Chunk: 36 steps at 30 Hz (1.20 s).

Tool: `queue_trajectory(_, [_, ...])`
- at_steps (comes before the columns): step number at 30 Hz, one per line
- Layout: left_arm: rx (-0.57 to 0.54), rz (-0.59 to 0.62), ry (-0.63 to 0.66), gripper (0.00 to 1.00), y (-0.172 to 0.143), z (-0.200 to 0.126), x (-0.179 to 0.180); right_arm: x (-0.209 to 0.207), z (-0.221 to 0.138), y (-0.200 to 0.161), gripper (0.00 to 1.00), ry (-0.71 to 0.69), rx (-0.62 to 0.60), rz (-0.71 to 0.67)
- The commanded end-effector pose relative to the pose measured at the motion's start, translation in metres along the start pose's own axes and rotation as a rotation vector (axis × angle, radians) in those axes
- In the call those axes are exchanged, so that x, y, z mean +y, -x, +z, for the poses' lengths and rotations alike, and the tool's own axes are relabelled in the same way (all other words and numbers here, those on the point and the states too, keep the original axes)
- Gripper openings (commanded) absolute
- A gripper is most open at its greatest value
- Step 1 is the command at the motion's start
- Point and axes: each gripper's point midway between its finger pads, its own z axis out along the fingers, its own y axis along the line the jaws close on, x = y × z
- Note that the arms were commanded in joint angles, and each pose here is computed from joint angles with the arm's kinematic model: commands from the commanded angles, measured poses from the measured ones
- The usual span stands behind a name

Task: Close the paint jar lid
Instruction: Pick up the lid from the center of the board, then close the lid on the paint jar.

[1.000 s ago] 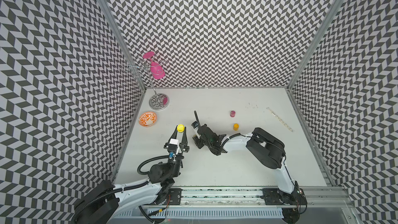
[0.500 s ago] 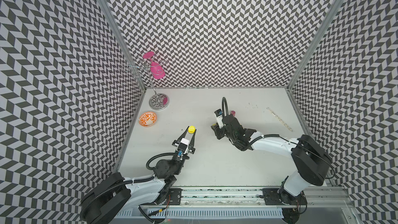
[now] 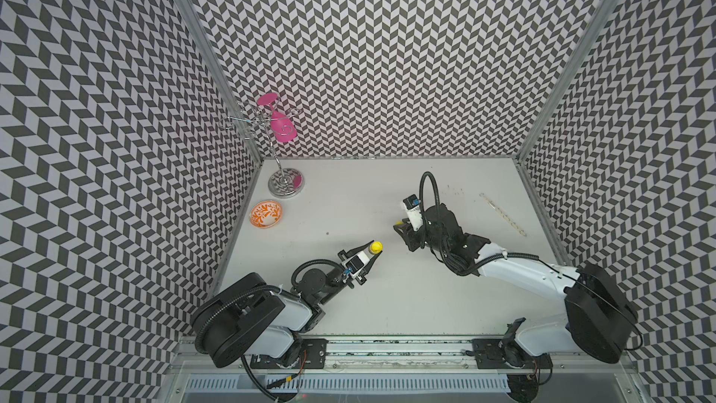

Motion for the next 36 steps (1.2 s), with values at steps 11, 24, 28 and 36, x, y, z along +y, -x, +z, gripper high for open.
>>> queue_trajectory(11, [0.036, -0.029, 0.000, 0.29, -0.007, 0.026, 0.006, 0.051, -0.038, 0.030, 0.20, 0.271, -0.145, -0.093])
queue_trajectory(24, [0.096, -0.053, 0.062, 0.29, -0.020, 0.033, 0.019, 0.078, -0.055, 0.035, 0.20, 0.379, -0.197, -0.131])
queue_trajectory(28, [0.102, -0.057, 0.062, 0.28, -0.022, 0.034, 0.020, 0.084, -0.056, 0.035, 0.20, 0.398, -0.201, -0.138])
queue_trajectory(36, [0.139, -0.066, 0.091, 0.28, -0.030, 0.036, 0.025, 0.087, -0.062, 0.038, 0.20, 0.407, -0.224, -0.147])
